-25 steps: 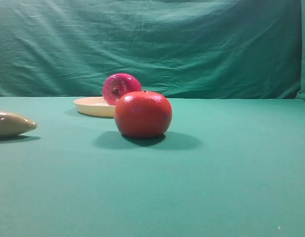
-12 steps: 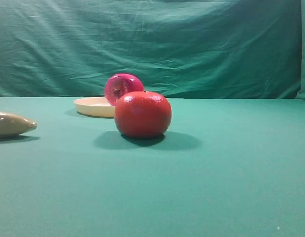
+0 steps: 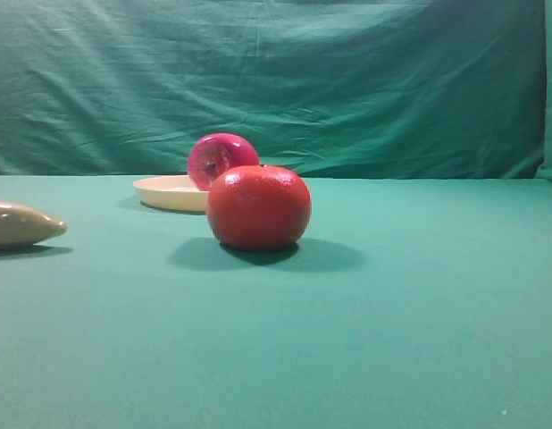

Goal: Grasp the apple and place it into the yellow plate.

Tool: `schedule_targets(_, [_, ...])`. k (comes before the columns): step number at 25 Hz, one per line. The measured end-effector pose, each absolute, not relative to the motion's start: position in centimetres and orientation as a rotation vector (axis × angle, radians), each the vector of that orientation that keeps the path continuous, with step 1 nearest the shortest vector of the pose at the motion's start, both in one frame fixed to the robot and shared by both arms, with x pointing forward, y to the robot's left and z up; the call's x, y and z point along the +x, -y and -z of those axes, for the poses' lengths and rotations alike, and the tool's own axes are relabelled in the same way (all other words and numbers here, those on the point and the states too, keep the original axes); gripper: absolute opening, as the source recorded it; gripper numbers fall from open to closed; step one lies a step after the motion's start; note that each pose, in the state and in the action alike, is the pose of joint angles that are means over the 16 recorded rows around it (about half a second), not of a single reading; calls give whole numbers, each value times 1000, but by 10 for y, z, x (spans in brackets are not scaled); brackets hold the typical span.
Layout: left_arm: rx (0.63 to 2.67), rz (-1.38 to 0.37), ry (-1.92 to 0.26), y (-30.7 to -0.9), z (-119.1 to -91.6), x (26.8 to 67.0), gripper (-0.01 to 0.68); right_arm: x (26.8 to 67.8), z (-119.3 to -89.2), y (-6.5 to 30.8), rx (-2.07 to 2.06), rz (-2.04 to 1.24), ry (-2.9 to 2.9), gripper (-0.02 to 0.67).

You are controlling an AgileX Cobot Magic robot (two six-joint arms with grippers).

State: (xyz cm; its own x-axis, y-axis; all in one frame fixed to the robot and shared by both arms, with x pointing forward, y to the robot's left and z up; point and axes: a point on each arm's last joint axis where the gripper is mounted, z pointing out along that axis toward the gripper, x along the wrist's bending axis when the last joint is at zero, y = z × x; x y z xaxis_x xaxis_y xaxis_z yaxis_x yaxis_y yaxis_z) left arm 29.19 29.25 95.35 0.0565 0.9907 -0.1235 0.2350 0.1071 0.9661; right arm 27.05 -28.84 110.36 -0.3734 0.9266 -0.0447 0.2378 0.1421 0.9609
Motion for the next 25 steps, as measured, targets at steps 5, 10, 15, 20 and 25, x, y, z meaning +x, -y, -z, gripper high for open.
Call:
schedule_targets(5, [1321, -951, -1376, -293, -953, 292, 157, 268, -1067, 292, 1185, -1232, -1614, 0])
schedule_targets(10, [1321, -951, -1376, -293, -953, 292, 157, 273, -1029, 294, 1248, -1174, -1539, 0])
schedule_targets(15, [1321, -951, -1376, -293, -953, 292, 157, 281, -992, 295, 1314, -1115, -1505, 0])
schedule_targets(20, [1321, -951, -1376, -293, -953, 292, 157, 287, -965, 296, 1369, -1072, -1496, 0])
schedule_targets(25, [1321, -951, -1376, -293, -953, 292, 157, 290, -951, 297, 1397, -1056, -1489, 0])
